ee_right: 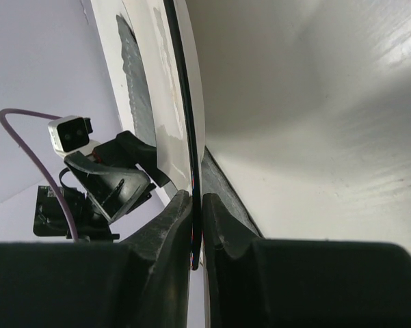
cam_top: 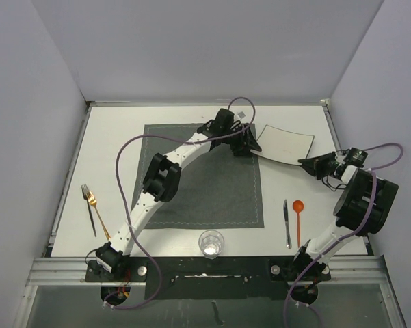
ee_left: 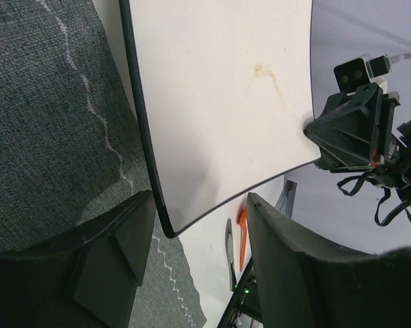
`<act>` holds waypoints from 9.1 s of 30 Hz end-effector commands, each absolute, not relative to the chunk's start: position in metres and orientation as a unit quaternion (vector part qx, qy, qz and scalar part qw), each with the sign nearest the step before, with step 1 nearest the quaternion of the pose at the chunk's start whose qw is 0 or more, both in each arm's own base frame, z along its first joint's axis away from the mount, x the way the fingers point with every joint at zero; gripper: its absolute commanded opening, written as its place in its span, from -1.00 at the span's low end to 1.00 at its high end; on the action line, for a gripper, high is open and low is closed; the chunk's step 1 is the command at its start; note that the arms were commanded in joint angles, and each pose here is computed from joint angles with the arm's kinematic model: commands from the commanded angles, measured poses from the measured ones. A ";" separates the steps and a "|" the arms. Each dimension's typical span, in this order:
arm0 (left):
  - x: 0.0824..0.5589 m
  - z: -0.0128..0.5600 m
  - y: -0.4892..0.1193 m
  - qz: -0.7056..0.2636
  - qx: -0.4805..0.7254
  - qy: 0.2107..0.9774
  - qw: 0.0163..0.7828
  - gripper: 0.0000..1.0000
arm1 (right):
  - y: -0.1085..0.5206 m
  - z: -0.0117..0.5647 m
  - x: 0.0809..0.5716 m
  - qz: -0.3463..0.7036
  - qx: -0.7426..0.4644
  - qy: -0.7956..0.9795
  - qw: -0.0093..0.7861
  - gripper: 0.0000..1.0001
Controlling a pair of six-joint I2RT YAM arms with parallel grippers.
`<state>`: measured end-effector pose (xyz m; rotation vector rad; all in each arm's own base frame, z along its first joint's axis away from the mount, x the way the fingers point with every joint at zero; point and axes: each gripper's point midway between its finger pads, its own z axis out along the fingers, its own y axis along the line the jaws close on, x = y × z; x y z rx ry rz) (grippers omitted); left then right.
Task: Set the dinner table for one person
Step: Pick up the plate at the center of the board, then place the plate on the napkin.
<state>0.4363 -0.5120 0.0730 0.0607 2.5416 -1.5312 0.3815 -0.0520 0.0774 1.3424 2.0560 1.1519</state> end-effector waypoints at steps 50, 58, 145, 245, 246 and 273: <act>0.406 0.110 -0.543 -0.579 0.040 0.813 0.051 -1.00 | -0.013 0.044 0.378 0.463 0.490 0.713 0.192 0.11; 0.403 0.152 -0.547 -0.615 0.043 0.785 0.053 -1.00 | -0.017 0.041 0.382 0.453 0.497 0.711 0.207 0.13; 0.401 0.215 -0.363 -0.468 0.021 0.855 0.223 -0.78 | -0.011 0.163 0.447 0.509 0.359 0.724 0.297 -1.00; 0.339 0.213 -0.163 -0.416 -0.069 0.873 0.247 -0.80 | 0.312 0.107 0.377 0.583 0.244 0.741 0.228 -1.00; 0.339 0.213 -0.163 -0.415 -0.069 0.873 0.247 -0.80 | 0.311 0.105 0.377 0.584 0.248 0.739 0.226 -1.00; 0.339 0.211 -0.162 -0.412 -0.073 0.875 0.244 -0.80 | 0.310 0.076 0.366 0.558 0.269 0.756 0.210 -0.24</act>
